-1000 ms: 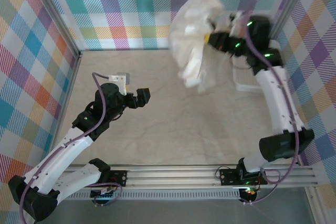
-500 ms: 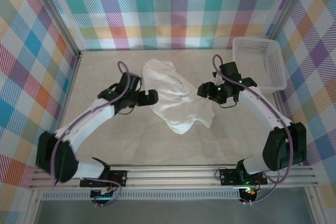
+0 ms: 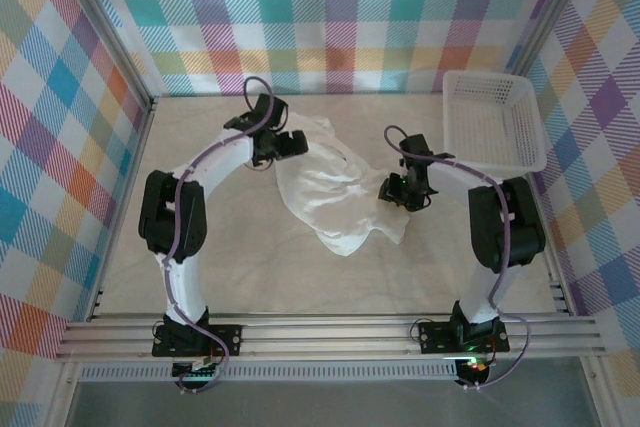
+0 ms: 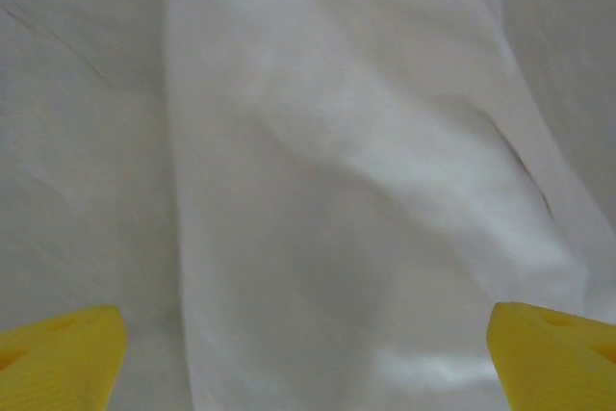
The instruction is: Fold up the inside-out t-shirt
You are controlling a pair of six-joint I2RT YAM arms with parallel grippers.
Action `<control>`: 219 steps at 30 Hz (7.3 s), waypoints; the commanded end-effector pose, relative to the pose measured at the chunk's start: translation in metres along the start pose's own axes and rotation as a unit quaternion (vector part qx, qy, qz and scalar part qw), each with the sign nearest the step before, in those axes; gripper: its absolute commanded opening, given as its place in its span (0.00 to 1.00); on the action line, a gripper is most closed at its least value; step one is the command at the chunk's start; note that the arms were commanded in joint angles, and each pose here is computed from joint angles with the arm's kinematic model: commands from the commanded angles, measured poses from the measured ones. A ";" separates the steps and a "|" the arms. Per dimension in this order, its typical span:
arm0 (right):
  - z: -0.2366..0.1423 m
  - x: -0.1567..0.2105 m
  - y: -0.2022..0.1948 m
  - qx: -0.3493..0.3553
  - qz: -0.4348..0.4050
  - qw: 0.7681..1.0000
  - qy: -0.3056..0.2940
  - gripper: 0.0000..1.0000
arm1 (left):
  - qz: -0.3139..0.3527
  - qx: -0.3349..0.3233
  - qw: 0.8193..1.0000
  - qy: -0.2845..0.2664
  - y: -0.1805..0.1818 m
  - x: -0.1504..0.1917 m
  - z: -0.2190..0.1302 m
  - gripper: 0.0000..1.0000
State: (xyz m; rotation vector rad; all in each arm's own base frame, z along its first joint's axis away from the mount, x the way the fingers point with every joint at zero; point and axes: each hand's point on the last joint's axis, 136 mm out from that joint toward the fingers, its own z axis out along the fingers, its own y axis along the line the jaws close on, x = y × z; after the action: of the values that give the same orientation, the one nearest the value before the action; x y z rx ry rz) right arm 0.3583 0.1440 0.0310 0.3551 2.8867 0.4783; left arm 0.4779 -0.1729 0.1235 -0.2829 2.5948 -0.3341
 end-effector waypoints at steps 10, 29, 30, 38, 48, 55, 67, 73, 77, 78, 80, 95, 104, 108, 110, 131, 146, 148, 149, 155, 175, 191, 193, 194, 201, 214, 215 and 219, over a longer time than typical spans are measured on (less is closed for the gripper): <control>-0.058 0.018 0.015 -0.067 -0.026 0.995 -0.074 0.00 | -0.032 0.047 0.998 0.036 -0.015 -0.057 0.100 0.94; -0.047 0.077 -0.031 -0.015 -0.010 1.000 -0.017 0.00 | -0.044 0.010 0.996 0.071 0.061 0.131 -0.046 0.38; -0.051 0.076 -0.029 -0.016 -0.015 1.000 -0.020 0.00 | -0.043 -0.001 0.998 0.049 0.068 0.126 -0.058 0.57; -0.067 0.051 -0.038 0.043 -0.023 0.997 -0.061 0.62 | -0.058 -0.097 0.993 0.033 0.121 0.097 -0.091 0.75; -0.011 0.044 -0.028 0.022 0.021 1.000 -0.002 0.56 | -0.086 -0.057 0.991 0.087 0.108 0.077 -0.012 0.80; -0.058 0.012 -0.005 0.002 -0.004 0.997 -0.079 0.00 | -0.115 -0.038 0.989 0.088 0.106 0.061 -0.005 0.00; -0.385 -0.050 0.084 -0.129 -0.150 0.832 -0.518 0.00 | -0.086 0.074 0.955 -0.274 0.061 -0.085 -0.310 0.00; -0.487 -0.022 0.084 -0.171 -0.152 0.732 -0.641 0.00 | -0.062 0.130 0.897 -0.419 0.052 -0.078 -0.415 0.00; -0.529 -0.002 0.090 -0.206 -0.164 0.695 -0.669 0.00 | -0.040 0.151 0.871 -0.465 0.046 -0.072 -0.458 0.00; -0.537 0.002 0.093 -0.215 -0.169 0.688 -0.673 0.00 | -0.034 0.160 0.868 -0.469 0.042 -0.071 -0.466 0.00; -0.549 0.006 0.096 -0.224 -0.171 0.681 -0.675 0.00 | -0.024 0.177 0.863 -0.472 0.035 -0.069 -0.478 0.00; -0.624 0.049 0.105 -0.316 -0.163 0.630 -0.690 0.00 | -0.004 0.190 0.794 -0.578 0.024 -0.070 -0.615 0.00; -0.457 -0.070 0.075 -0.089 -0.042 0.832 -0.545 0.00 | -0.028 0.096 0.883 -0.458 0.031 -0.158 -0.435 0.00; -0.357 -0.125 0.077 -0.024 -0.049 0.881 -0.470 0.00 | -0.025 0.035 0.926 -0.376 0.044 -0.197 -0.305 0.00; -0.315 -0.150 0.082 -0.012 -0.056 0.893 -0.446 0.00 | 0.001 0.048 0.936 -0.349 0.036 -0.211 -0.245 0.00; -0.201 0.017 0.059 -0.117 -0.074 0.985 -0.102 0.58 | 0.265 0.228 0.863 -0.366 -0.038 -0.028 -0.319 0.93; -0.069 0.251 -0.001 0.092 -0.193 0.969 0.128 0.59 | 0.610 0.275 0.724 -0.168 0.005 0.215 -0.279 1.00; -0.055 0.250 0.002 0.096 -0.197 0.967 0.129 0.59 | 0.612 0.278 0.724 -0.157 0.005 0.218 -0.273 1.00; -0.048 0.249 0.005 0.099 -0.203 0.966 0.127 0.59 | 0.612 0.279 0.723 -0.156 0.005 0.218 -0.272 1.00; -0.018 0.249 0.002 0.133 -0.210 0.959 0.138 0.36 | 0.619 0.283 0.718 -0.143 0.007 0.225 -0.262 1.00; -0.081 0.226 0.077 -0.008 -0.182 0.978 0.102 0.00 | 0.677 0.275 0.679 -0.075 -0.041 0.291 -0.183 1.00; -0.094 0.208 0.088 -0.093 -0.104 0.985 0.103 0.00 | 0.600 0.214 0.758 -0.142 -0.078 0.287 -0.089 0.85; -0.092 0.206 0.076 -0.066 -0.101 0.988 0.099 0.00 | 0.601 0.167 0.768 -0.145 -0.066 0.276 -0.084 0.63; -0.091 0.204 0.069 -0.051 -0.099 0.989 0.094 0.00 | 0.598 0.142 0.775 -0.148 -0.060 0.269 -0.083 0.55; -0.099 0.191 0.039 -0.020 -0.075 0.995 0.058 0.00 | 0.543 0.155 0.817 -0.121 -0.049 0.257 -0.087 0.54; -0.113 0.182 0.021 -0.020 -0.050 0.998 0.026 0.00 | 0.467 0.124 0.873 -0.068 -0.027 0.249 -0.060 0.46; -0.114 0.182 0.021 -0.021 -0.049 0.998 0.025 0.00 | 0.462 0.116 0.877 -0.068 -0.024 0.247 -0.057 0.44; -0.115 0.183 0.019 -0.025 -0.047 0.998 0.023 0.00 | 0.460 0.099 0.881 -0.048 -0.022 0.247 -0.041 0.46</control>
State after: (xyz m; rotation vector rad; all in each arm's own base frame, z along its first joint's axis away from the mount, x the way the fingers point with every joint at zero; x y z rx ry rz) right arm 0.1667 0.1848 0.1188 0.1687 2.9022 0.5773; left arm 0.2399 -0.2492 0.0532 1.0073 2.2228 -0.2302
